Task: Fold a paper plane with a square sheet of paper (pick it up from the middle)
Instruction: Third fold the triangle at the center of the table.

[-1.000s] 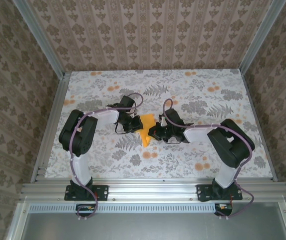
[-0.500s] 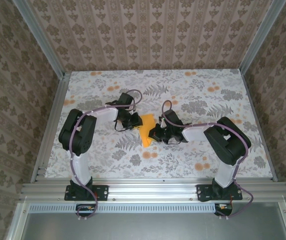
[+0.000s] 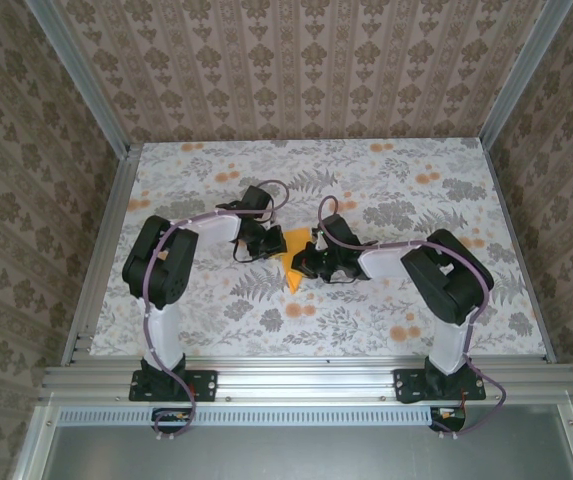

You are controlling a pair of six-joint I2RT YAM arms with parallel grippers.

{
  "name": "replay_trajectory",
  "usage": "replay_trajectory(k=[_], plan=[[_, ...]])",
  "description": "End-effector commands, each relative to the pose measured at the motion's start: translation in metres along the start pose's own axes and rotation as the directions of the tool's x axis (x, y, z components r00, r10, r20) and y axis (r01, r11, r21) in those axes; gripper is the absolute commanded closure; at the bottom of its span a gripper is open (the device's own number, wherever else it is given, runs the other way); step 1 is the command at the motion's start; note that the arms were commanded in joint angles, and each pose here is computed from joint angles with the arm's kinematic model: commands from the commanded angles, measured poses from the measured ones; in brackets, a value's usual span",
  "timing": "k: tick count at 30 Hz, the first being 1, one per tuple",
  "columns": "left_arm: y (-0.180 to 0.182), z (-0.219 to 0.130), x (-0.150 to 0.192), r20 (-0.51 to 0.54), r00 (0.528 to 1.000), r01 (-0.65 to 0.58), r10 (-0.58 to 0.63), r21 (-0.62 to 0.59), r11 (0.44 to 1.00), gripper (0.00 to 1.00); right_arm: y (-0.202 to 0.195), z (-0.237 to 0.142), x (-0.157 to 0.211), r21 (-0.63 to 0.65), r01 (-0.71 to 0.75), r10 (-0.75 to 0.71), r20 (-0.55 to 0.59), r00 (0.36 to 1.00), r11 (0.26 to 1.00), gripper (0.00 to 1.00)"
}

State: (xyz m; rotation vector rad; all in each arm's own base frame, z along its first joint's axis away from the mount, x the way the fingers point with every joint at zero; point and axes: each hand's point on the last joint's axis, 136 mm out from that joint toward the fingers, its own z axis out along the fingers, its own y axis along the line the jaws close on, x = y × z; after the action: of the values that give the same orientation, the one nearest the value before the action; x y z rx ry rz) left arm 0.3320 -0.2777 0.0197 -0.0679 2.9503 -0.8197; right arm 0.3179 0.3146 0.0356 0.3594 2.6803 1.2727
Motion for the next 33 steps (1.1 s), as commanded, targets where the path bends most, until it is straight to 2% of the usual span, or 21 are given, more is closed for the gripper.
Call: replay_trajectory(k=[1,13,33], plan=[[0.016,0.014,0.015,-0.062,0.998,-0.006,0.002,-0.067,0.998,0.88,0.004,0.008,-0.001,-0.009,0.014,-0.014,-0.007,1.0,1.0,0.93],[0.015,0.016,0.018,-0.072,0.997,-0.014,0.009,-0.07,0.997,0.89,0.001,0.014,-0.008,-0.012,0.003,-0.003,0.016,1.0,1.0,0.93],[0.018,0.018,0.021,-0.077,0.997,-0.018,0.012,-0.081,0.997,0.9,-0.017,0.007,-0.017,0.06,-0.01,0.005,0.091,0.996,0.998,0.93]])
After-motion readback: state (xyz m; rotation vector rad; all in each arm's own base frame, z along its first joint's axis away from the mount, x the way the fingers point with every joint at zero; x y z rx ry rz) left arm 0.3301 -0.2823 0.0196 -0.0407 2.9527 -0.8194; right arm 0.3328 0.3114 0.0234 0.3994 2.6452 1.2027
